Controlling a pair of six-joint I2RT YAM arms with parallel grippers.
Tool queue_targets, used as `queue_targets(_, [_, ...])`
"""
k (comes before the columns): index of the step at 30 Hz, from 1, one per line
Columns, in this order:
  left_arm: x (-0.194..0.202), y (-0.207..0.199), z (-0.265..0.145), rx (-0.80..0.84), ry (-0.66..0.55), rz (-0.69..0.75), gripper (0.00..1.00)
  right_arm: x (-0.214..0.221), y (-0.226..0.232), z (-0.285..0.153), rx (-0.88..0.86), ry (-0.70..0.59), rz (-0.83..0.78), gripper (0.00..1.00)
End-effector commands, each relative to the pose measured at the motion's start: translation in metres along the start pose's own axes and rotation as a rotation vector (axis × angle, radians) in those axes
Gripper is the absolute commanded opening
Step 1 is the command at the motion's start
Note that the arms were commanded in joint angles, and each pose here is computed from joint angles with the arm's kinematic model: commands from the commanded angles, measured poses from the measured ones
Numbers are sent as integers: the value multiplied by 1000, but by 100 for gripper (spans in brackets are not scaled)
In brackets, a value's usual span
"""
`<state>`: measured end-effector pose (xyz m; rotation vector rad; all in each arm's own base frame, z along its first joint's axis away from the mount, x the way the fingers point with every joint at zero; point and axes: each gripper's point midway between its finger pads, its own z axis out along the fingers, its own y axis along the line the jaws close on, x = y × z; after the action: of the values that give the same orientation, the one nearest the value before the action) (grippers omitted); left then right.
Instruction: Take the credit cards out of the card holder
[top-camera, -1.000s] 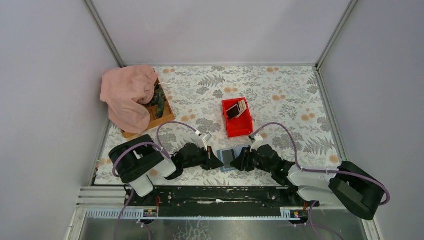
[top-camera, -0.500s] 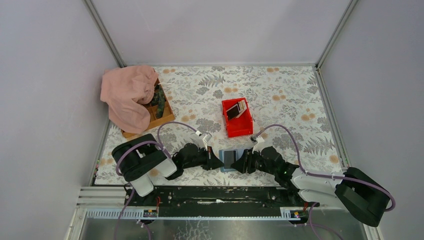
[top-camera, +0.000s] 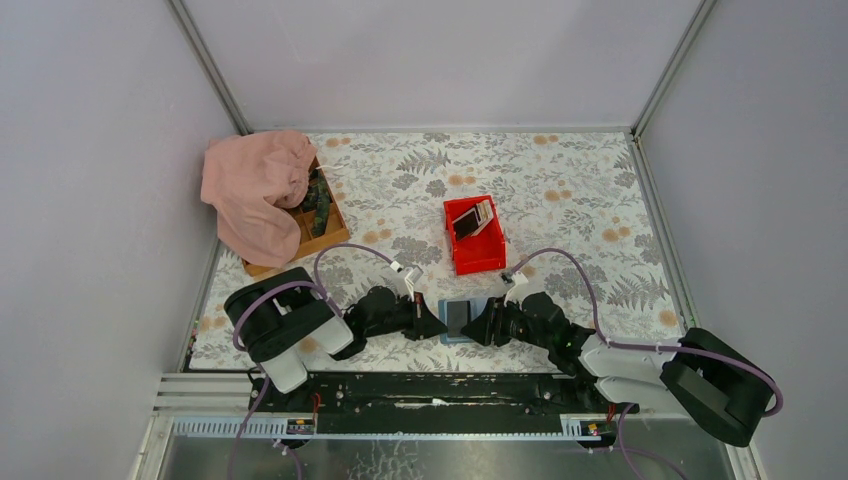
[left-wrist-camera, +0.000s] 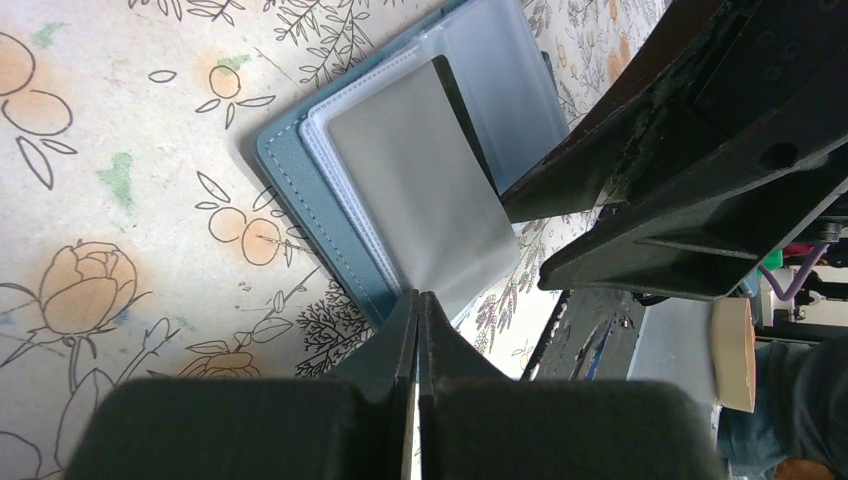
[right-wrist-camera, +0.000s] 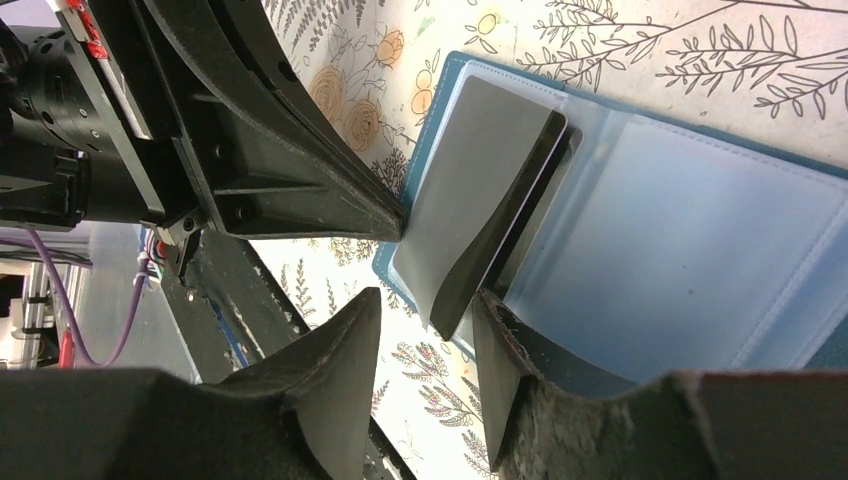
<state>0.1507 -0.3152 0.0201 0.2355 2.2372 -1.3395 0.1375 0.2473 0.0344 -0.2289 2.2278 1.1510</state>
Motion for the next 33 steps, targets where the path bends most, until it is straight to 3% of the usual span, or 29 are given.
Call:
queue_targets(1, [-3,-2,0,21,-18,9,0,-18,24,1,-104,-55,-2,46])
queue_targets(22, [-5,-4,2,30,-14,12,0,-20,43,10,-204,-30,11,44])
queue_targets(33, [-4,-2,1,24,-11,10,0,-25,37,7,-164,-55,-12,42])
